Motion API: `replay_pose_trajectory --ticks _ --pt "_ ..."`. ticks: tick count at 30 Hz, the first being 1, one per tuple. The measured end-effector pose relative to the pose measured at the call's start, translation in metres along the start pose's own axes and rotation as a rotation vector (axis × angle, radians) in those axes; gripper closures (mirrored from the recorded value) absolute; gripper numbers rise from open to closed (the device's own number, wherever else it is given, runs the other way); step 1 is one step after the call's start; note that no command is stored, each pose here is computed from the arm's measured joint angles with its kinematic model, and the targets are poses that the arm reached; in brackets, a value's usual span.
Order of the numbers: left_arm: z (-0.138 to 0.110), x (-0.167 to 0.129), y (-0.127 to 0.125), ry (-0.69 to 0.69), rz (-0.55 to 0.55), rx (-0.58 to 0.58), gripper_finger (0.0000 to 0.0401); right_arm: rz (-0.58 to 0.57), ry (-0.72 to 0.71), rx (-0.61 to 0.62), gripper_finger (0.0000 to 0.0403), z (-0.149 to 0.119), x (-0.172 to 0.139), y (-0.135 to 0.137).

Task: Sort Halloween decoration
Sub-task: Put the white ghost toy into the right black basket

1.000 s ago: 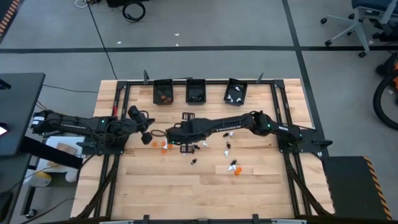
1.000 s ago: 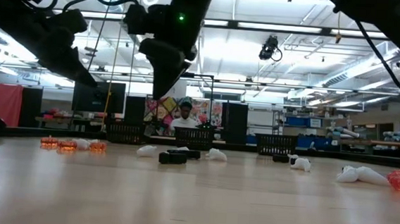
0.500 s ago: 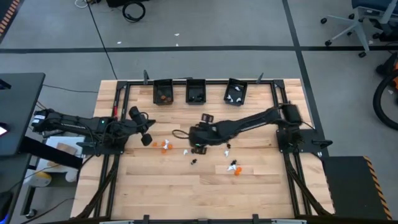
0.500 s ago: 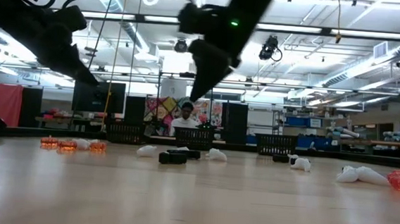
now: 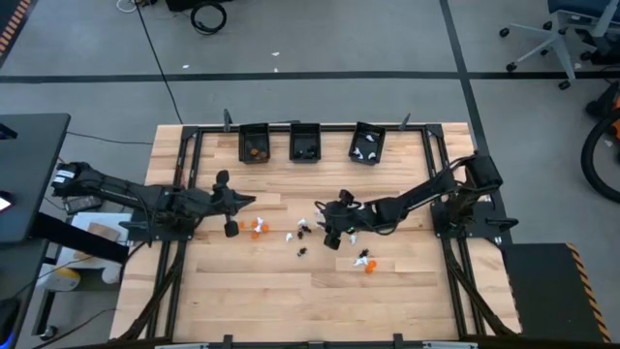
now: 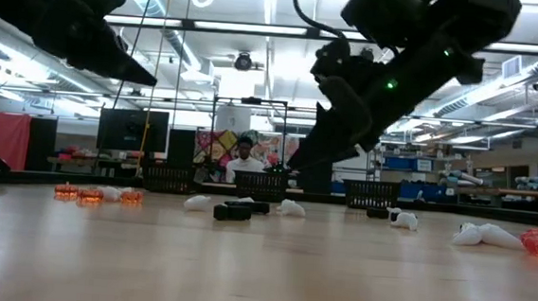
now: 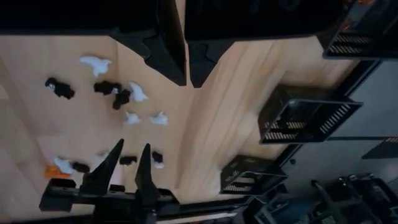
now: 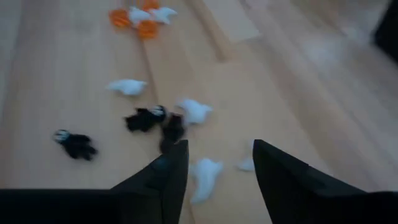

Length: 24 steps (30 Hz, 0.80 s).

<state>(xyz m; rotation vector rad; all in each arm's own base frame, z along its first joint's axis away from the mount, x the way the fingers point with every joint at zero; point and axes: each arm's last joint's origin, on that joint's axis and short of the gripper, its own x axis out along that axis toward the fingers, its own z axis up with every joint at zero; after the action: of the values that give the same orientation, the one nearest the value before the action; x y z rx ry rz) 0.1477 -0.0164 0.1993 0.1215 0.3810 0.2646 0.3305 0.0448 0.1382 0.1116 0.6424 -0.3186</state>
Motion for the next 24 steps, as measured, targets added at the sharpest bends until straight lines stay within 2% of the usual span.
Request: replay_pose_trajectory --ticks 8,13,19,24 --pt "-0.007 0.016 -0.008 0.071 0.001 0.036 0.0401 0.004 0.038 -0.023 0.0153 -0.017 0.018 0.002" --pt "-0.01 0.023 -0.012 0.098 0.002 0.051 0.0401 -0.004 0.042 -0.015 0.0132 -0.025 0.028 0.002" --pt "-0.012 0.027 -0.013 0.111 0.009 0.061 0.0401 -0.002 0.037 -0.012 0.0142 -0.033 0.038 0.004" --pt "-0.013 0.027 -0.013 0.114 0.014 0.063 0.0401 0.002 0.029 -0.023 0.0183 -0.036 0.039 0.008"
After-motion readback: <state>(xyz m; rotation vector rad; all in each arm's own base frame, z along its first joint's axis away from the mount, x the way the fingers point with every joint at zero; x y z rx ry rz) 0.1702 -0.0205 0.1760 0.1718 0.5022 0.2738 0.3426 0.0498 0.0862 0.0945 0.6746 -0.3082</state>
